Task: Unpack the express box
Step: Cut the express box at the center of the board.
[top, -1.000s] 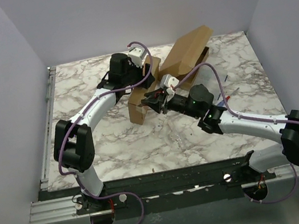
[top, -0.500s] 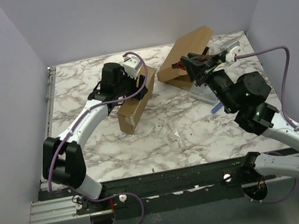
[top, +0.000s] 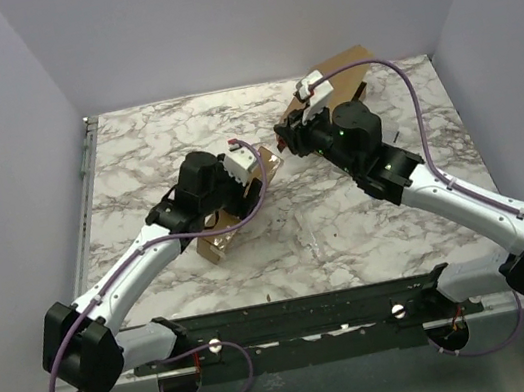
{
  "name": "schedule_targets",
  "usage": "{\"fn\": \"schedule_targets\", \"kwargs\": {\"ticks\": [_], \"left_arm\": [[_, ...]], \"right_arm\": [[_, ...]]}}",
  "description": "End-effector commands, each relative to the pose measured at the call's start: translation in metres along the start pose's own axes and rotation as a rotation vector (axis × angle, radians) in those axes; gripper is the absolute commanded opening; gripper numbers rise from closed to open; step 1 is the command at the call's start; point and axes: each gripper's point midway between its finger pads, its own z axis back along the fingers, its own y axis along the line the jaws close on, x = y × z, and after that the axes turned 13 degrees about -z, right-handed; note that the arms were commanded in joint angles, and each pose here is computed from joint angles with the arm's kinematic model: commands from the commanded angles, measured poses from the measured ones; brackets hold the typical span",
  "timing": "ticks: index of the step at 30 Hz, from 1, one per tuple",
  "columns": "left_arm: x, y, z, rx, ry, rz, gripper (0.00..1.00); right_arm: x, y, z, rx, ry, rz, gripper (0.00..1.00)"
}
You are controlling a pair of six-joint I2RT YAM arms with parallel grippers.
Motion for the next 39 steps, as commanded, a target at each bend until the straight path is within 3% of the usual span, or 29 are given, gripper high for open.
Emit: {"fn": "schedule_targets", "kwargs": {"ticks": [1,31,39], "left_arm": [[-0.053,-0.015,0.009,0.004,0.181,-0.014,0.31],[-0.053,-0.034,0.009,-0.033,0.151,-0.041,0.29],[-0.053,-0.034,0.01,-0.032,0.148,-0.038,0.28]], "right_arm": [[0.003,0.017,-0.005,0.108,-0.025,0.017,0.0],[-0.029,0.018,-0.036,0.218,-0.002,0.03,0.0],[-0.012,0.009,-0.03,0.171,-0.061,0.031,0.0]]}}
